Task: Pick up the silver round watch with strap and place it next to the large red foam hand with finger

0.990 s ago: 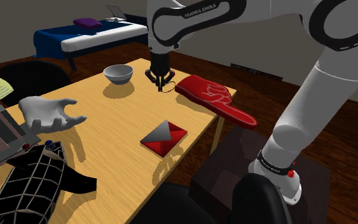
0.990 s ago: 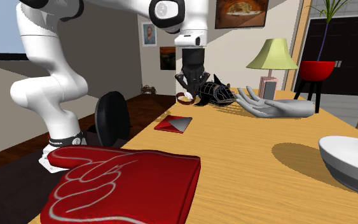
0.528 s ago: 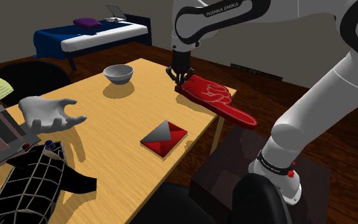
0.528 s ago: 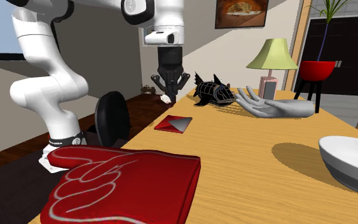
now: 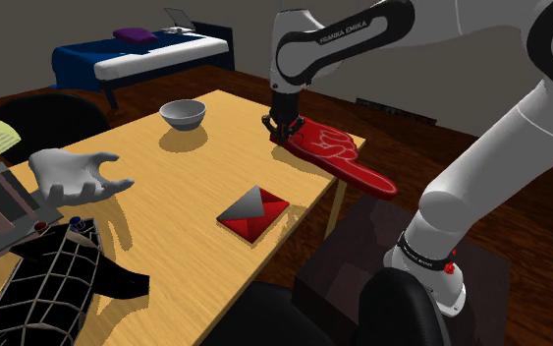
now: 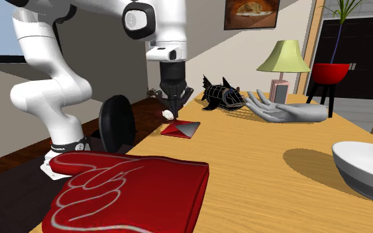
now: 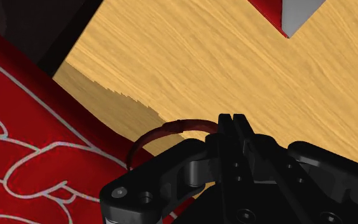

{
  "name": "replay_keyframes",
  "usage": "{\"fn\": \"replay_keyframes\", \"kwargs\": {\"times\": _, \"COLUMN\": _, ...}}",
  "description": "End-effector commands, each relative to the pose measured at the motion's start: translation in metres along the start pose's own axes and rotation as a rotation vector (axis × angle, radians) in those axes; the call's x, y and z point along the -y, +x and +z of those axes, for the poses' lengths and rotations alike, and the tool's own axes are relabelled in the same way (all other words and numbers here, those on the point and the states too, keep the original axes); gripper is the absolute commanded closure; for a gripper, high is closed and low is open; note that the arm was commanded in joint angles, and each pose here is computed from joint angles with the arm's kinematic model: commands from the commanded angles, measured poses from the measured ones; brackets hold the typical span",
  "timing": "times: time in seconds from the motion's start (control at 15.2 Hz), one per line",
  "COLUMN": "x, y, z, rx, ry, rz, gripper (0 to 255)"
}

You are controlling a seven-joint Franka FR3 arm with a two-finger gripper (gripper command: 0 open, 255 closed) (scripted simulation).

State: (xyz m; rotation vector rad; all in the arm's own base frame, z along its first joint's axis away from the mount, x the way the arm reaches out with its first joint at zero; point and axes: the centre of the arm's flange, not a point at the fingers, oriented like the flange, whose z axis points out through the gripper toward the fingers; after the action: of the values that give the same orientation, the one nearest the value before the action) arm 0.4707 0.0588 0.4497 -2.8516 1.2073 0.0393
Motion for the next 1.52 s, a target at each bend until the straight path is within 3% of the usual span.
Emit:
{"fn": "replay_keyframes", "kwargs": {"times": 0.0, "x": 0.0, "y": 0.001, "z": 0.012, "rx": 0.0, "ry": 0.0, "rz": 0.0, "gripper": 255}}
{"fn": "replay_keyframes", "kwargs": {"times": 1.06, "x": -0.002, "y": 0.004, "z": 0.096, "rx": 0.0, "ry": 0.0, "rz": 0.0, "gripper": 255}}
{"fn": "replay_keyframes", "kwargs": {"times": 1.45, "x": -0.002, "y": 0.004, "z": 0.096, "rx": 0.0, "ry": 0.0, "rz": 0.0, "gripper": 255}}
